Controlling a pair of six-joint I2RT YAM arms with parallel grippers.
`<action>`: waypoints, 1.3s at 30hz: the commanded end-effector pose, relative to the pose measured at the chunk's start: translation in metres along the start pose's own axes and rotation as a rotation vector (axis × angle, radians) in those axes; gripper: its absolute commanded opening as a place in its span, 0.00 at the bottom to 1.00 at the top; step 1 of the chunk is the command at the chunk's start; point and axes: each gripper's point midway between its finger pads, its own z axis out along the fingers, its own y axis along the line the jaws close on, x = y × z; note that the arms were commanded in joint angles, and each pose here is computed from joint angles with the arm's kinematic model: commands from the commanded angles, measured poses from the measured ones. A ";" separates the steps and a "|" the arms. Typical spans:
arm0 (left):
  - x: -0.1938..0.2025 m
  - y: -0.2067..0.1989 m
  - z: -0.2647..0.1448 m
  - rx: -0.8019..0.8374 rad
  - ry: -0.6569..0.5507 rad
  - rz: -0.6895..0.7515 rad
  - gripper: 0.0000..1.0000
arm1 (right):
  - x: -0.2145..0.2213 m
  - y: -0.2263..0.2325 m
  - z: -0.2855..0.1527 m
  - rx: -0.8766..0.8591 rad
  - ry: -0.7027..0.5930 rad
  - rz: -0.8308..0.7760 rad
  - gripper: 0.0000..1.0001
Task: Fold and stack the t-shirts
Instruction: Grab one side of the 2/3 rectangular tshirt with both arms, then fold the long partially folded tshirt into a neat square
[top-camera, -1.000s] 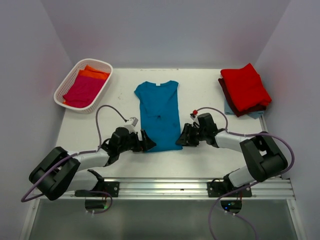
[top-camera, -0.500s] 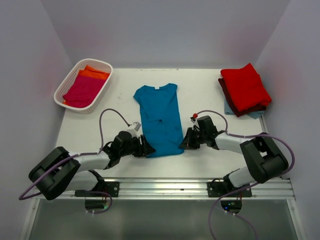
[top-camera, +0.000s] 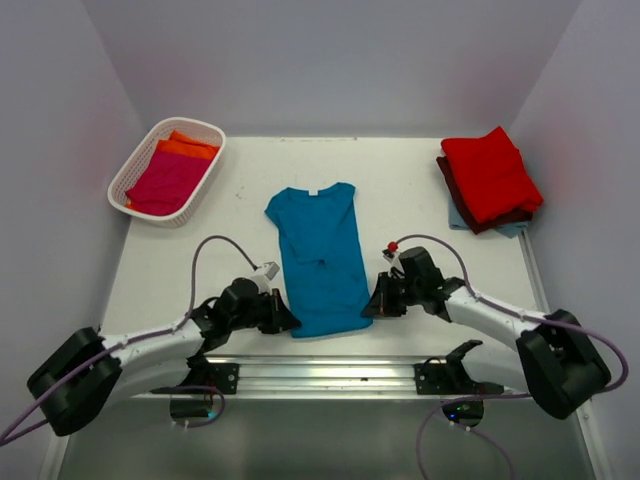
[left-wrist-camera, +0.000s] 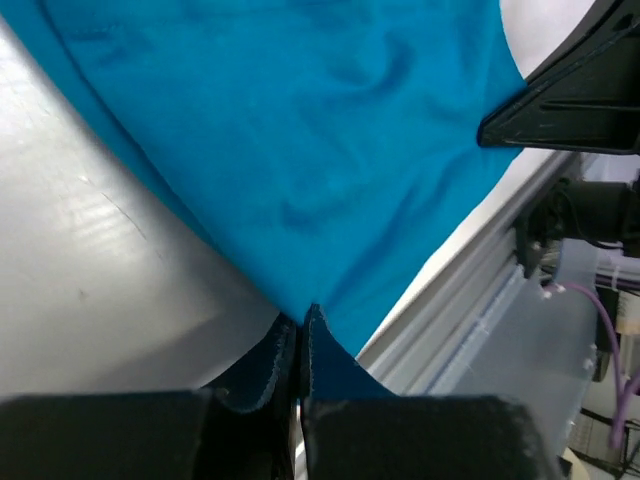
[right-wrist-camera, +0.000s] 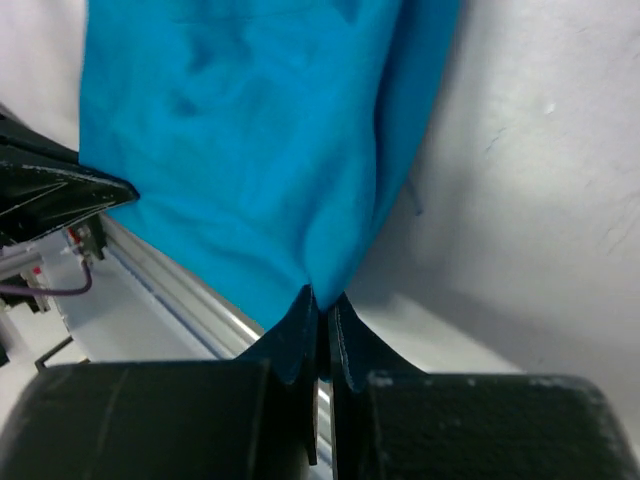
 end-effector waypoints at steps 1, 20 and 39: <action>0.003 -0.015 -0.020 0.017 0.011 -0.034 0.00 | 0.011 0.018 -0.025 -0.039 0.000 -0.009 0.00; -0.103 -0.039 -0.029 -0.104 -0.245 0.083 0.00 | -0.108 0.074 -0.041 0.002 -0.237 -0.185 0.00; -0.212 0.004 0.005 -0.096 -0.349 0.041 0.00 | -0.202 0.056 -0.002 0.044 -0.264 -0.102 0.00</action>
